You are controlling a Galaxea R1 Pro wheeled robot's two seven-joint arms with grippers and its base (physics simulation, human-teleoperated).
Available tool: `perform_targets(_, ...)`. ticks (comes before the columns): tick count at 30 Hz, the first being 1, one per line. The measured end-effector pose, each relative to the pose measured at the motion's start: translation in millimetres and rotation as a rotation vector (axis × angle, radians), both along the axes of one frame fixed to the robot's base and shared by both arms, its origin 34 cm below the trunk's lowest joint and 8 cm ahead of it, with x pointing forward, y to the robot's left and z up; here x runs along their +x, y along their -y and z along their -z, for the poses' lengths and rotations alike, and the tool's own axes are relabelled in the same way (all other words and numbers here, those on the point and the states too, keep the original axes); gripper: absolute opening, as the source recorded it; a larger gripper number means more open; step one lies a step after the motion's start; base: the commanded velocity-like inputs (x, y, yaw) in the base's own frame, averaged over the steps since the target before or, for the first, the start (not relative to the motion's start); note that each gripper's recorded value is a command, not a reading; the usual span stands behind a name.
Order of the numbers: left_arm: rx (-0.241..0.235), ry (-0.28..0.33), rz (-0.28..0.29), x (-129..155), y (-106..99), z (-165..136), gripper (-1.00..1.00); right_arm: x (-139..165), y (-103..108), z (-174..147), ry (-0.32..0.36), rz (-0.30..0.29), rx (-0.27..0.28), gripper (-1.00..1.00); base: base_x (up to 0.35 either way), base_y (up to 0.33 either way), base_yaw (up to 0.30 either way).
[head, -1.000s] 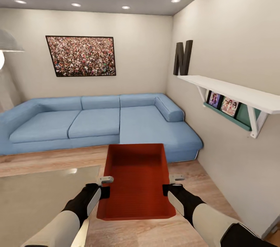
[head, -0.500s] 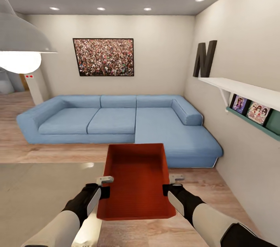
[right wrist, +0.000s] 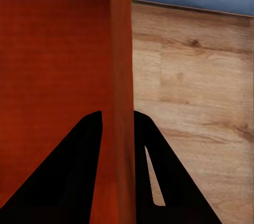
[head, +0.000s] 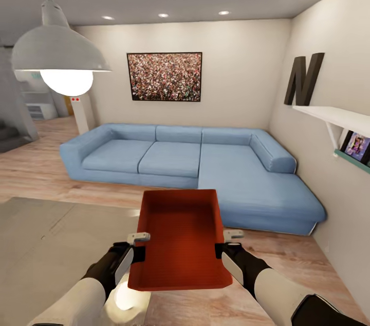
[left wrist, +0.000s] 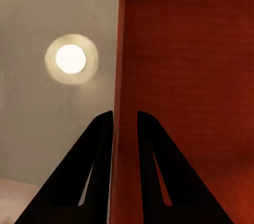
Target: Move the two storage containers from the living room to the garage. In the garage, place one container on the floor and stack the other container on top of it (either order is fine).
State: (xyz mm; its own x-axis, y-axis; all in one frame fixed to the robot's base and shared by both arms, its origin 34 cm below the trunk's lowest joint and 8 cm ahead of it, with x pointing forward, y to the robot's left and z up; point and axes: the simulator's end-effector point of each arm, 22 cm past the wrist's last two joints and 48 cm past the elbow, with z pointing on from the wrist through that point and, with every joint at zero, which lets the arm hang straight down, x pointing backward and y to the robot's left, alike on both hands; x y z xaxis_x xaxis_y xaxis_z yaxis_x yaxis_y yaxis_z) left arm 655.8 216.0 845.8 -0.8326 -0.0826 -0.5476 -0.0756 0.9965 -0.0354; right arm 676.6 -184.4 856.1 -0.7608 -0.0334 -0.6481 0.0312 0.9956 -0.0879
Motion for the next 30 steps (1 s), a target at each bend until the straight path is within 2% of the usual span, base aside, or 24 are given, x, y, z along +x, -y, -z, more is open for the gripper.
perform_targets(30,0.000,0.013,0.000,1.8,-0.2,-6.9,-1.00,1.7,-0.2,-7.4,0.013,0.000,-0.001,-1.00,0.000,0.000,0.300)
